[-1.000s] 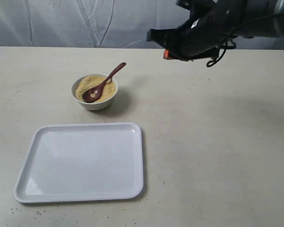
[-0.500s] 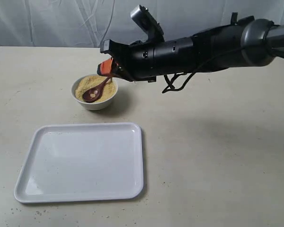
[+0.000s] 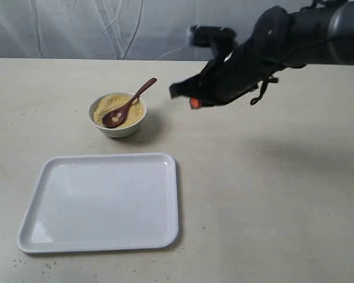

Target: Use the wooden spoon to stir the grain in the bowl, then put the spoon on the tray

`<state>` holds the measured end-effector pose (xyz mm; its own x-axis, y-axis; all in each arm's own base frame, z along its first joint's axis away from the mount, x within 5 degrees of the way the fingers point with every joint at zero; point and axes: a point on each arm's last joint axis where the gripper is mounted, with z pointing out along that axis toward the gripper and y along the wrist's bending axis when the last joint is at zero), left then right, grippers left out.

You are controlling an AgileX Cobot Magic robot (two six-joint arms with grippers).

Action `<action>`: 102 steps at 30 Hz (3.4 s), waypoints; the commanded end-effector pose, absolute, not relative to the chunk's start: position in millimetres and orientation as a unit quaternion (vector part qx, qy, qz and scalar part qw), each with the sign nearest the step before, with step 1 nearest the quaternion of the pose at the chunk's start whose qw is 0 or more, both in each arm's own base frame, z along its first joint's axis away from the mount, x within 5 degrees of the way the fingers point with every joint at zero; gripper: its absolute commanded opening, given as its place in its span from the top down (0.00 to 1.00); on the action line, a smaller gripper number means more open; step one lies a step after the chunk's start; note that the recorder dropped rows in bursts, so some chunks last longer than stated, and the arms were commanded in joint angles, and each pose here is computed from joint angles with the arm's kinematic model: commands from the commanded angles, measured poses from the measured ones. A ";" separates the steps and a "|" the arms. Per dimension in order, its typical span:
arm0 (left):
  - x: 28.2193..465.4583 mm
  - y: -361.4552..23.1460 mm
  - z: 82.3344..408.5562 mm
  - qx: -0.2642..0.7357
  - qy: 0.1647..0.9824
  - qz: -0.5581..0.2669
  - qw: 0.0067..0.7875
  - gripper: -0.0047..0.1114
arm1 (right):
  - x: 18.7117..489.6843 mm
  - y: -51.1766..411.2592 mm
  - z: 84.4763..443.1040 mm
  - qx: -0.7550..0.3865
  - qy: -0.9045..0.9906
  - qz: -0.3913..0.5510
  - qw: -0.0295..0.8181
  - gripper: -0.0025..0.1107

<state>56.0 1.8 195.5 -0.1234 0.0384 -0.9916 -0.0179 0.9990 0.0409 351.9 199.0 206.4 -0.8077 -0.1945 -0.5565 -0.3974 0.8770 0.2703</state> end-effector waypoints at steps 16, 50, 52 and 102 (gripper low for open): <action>55.8 1.8 194.5 0.006 0.748 0.020 0.663 0.96 | 332.3 184.9 141.7 0.147 0.719 0.558 0.387 0.99; 55.8 1.8 194.5 0.006 0.748 0.020 0.663 0.96 | 462.4 251.0 86.6 0.138 0.781 0.552 0.256 0.60; 55.8 1.8 194.5 0.006 0.748 0.020 0.663 0.96 | 463.9 253.8 84.9 0.139 0.779 0.558 0.252 0.60; 55.8 1.8 194.5 0.006 0.748 0.020 0.663 0.96 | 449.5 278.5 159.2 -0.203 0.632 0.535 0.523 0.99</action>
<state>56.0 1.8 195.5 -0.1234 0.0384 -0.9916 -0.0179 0.9990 0.0409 455.5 272.4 152.9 -0.4627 0.4082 -0.7870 -0.7351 0.3195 0.5979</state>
